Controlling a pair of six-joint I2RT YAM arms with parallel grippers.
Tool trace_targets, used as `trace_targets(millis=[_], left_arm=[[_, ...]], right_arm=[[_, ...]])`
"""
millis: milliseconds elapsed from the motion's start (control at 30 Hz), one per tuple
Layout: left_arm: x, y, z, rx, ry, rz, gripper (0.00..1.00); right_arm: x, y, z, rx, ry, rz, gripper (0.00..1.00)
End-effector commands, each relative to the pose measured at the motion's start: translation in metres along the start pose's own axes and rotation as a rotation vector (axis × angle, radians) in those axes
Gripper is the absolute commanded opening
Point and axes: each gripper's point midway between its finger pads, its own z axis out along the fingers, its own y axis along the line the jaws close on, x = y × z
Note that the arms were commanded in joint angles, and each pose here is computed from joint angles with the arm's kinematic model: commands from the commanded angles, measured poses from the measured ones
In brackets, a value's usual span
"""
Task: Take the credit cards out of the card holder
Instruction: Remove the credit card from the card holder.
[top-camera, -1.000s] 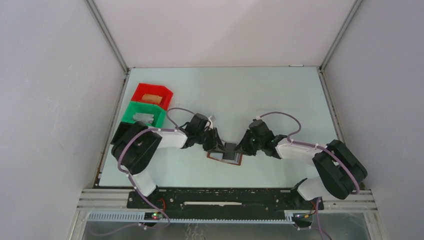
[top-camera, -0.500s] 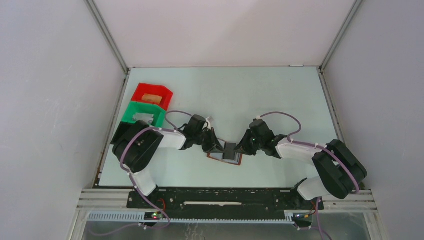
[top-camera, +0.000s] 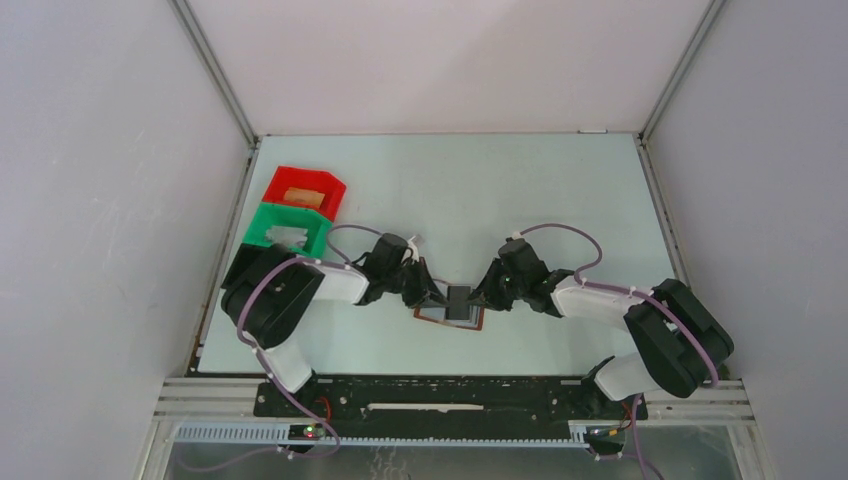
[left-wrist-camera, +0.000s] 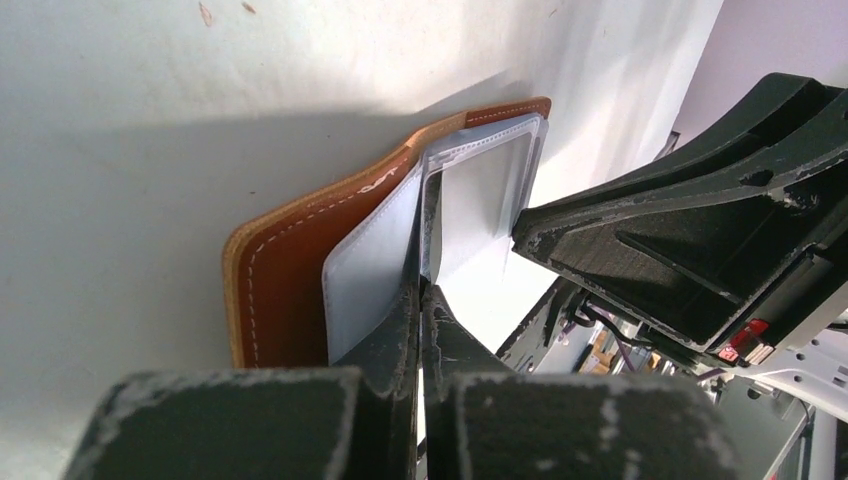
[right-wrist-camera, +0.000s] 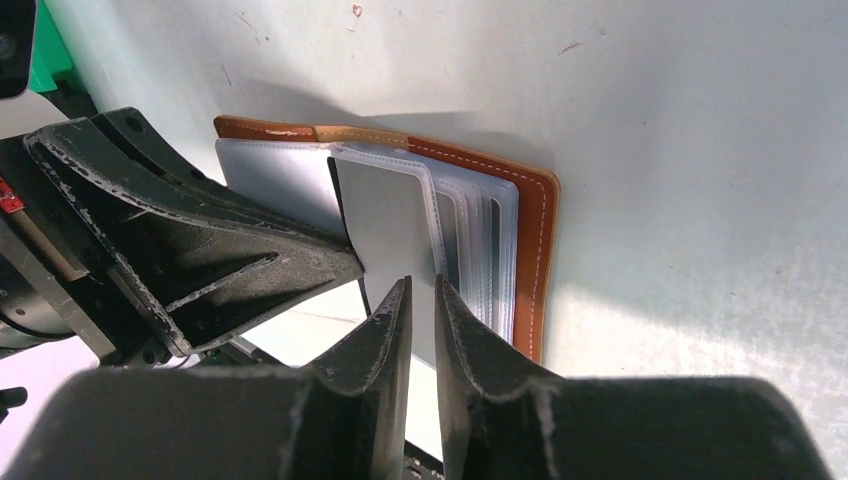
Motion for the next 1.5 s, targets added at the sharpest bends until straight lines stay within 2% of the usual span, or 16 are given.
trace_targets(millis=[0,433,733,967,1067,1167,1467], left_arm=[[-0.007,-0.007,-0.010,0.026,-0.041,0.017,0.00],[-0.006,-0.001,-0.023,0.035,-0.031,0.026,0.00],[-0.005,0.002,-0.019,0.045,-0.006,-0.022,0.01],[-0.004,0.004,-0.017,0.042,0.004,-0.037,0.29],[-0.003,0.006,-0.015,0.038,0.009,-0.040,0.38],[-0.002,0.009,-0.013,0.031,0.014,-0.044,0.42],[0.001,0.014,-0.011,0.021,0.023,-0.046,0.42]], right_arm=[[0.006,-0.025,0.003,0.081,0.000,0.002,0.23],[0.011,-0.037,0.002,0.089,0.009,0.020,0.24],[0.008,-0.016,-0.001,0.003,0.002,0.011,0.24],[0.003,-0.004,-0.009,-0.038,-0.031,-0.006,0.26],[0.003,0.001,-0.010,-0.056,-0.030,-0.014,0.26],[0.005,0.003,-0.009,-0.067,-0.026,-0.018,0.26],[0.002,0.021,-0.015,-0.125,-0.058,-0.045,0.26]])
